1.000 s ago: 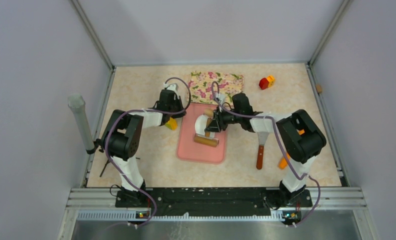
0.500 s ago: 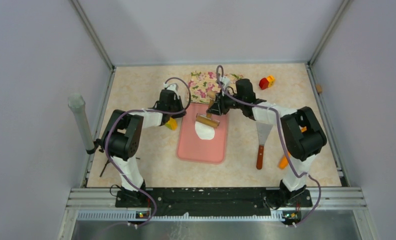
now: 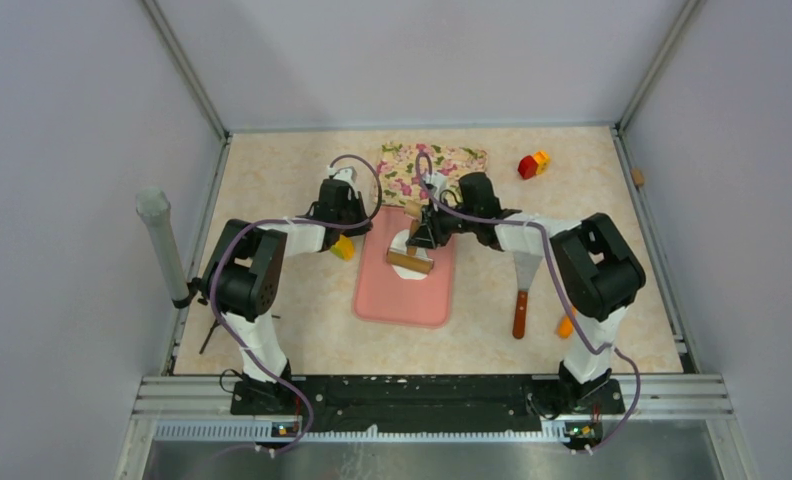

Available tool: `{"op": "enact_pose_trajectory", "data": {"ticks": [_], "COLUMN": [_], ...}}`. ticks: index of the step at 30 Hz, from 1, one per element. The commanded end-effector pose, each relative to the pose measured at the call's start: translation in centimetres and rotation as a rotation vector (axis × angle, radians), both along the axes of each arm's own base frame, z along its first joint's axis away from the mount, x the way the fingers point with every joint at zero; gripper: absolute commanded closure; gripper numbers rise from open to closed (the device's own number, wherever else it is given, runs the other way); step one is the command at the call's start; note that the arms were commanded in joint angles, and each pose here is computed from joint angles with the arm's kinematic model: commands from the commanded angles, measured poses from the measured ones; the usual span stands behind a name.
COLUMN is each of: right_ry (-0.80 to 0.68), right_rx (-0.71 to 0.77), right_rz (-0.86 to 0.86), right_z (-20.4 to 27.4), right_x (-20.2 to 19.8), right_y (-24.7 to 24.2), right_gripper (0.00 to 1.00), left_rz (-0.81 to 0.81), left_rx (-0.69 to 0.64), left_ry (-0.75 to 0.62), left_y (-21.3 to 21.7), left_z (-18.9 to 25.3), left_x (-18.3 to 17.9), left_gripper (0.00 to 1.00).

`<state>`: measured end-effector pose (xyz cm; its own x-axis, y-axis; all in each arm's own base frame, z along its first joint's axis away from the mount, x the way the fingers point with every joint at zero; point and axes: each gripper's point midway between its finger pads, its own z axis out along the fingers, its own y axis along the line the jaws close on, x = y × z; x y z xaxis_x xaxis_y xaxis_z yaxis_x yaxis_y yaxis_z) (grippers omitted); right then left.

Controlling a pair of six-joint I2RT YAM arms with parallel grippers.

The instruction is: Roll out the dumpling wrappers from the dough

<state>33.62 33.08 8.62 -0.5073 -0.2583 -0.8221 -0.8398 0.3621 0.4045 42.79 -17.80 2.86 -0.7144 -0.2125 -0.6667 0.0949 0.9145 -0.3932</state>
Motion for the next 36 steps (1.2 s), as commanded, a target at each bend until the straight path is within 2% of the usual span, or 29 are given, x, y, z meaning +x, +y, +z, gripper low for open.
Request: {"op": "enact_pose_trajectory", "data": {"ticks": [1, 27, 33, 36], "right_ry": [0.039, 0.054, 0.056, 0.051], "right_rx": [-0.155, -0.191, -0.146, -0.078], "right_rz": [0.029, 0.09, 0.113, 0.131], "right_z": [-4.3, -4.2, -2.7, -0.4], "right_x": [-3.0, -5.7, -6.1, -6.0], "right_y": [-1.2, -0.9, -0.1, 0.7], "right_gripper": [1.0, 1.0, 1.0, 1.0], "left_rz": [0.016, 0.017, 0.017, 0.017], "left_rx": [0.086, 0.085, 0.086, 0.085], "left_ry": [0.124, 0.125, 0.127, 0.125], "left_y": [2.1, 2.0, 2.1, 2.0], "left_z": [-3.4, -3.4, -3.4, -3.4], "left_x": [-2.9, -2.9, -2.9, -2.9], "left_gripper": [1.0, 1.0, 1.0, 1.0]}}
